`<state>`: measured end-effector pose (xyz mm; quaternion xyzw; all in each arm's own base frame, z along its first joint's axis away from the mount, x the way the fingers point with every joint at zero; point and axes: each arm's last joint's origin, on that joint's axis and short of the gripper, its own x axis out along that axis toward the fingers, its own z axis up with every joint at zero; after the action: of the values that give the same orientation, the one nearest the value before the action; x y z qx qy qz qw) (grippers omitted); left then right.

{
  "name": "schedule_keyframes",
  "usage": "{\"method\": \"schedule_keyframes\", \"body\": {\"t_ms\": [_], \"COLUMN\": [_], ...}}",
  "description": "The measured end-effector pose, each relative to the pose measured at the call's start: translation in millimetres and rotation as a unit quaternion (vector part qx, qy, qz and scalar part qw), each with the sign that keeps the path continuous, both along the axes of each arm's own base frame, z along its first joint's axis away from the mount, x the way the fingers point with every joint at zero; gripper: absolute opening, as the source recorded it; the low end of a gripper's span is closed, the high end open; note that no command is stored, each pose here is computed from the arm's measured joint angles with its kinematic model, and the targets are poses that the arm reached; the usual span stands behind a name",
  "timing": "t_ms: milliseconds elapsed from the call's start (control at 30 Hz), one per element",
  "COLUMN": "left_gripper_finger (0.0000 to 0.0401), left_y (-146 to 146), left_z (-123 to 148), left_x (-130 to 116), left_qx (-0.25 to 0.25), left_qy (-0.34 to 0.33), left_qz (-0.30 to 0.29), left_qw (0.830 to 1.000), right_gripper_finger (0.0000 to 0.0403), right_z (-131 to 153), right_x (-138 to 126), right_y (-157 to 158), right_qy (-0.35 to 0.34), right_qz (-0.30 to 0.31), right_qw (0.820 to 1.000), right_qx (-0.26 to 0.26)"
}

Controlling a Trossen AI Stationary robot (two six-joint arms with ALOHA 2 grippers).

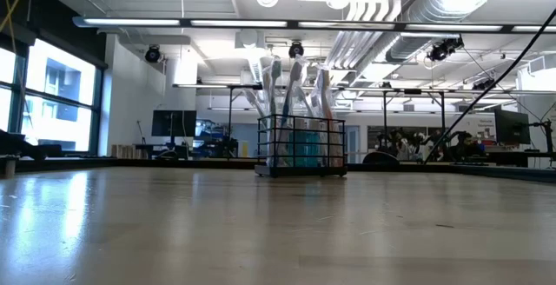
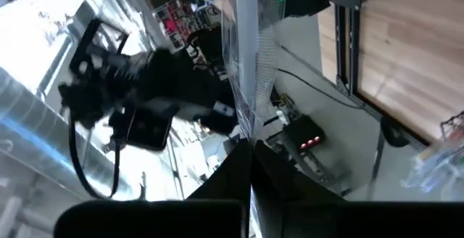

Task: Pick & Place toothbrushing station
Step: Put the purple toothbrush into the mesh organizer

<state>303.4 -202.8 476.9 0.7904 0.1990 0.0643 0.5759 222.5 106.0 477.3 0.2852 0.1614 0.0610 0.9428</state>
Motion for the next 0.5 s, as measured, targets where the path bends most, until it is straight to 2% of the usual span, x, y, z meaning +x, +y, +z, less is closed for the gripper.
{"method": "schedule_keyframes", "body": {"t_ms": [133,233,333,500], "left_gripper_finger": [0.0000,0.0000,0.0000,0.0000], "left_y": [8.8,13.5,14.9,14.4], "left_z": [-1.3,-3.3,-4.4,-6.0], "left_x": [6.0,8.6,9.2,8.8], "left_qx": [0.021,0.039,0.047,0.055], "left_qy": [0.016,0.033,0.041,0.052], "left_qz": [-0.001,-0.001,-0.003,-0.013], "left_qw": [1.000,0.999,0.998,0.997], "right_gripper_finger": [0.0003,0.0017,0.0050,0.0135], "right_z": [5.4,2.5,-1.7,-5.7], "right_x": [4.3,11.1,19.2,33.7], "right_y": [-6.0,-10.7,-14.1,-18.5], "right_qy": [-0.022,-0.015,-0.005,-0.004], "right_qz": [-0.022,-0.033,-0.034,-0.021], "right_qw": [0.999,0.999,0.999,0.999], "right_qx": [0.034,0.033,0.034,0.043]}}
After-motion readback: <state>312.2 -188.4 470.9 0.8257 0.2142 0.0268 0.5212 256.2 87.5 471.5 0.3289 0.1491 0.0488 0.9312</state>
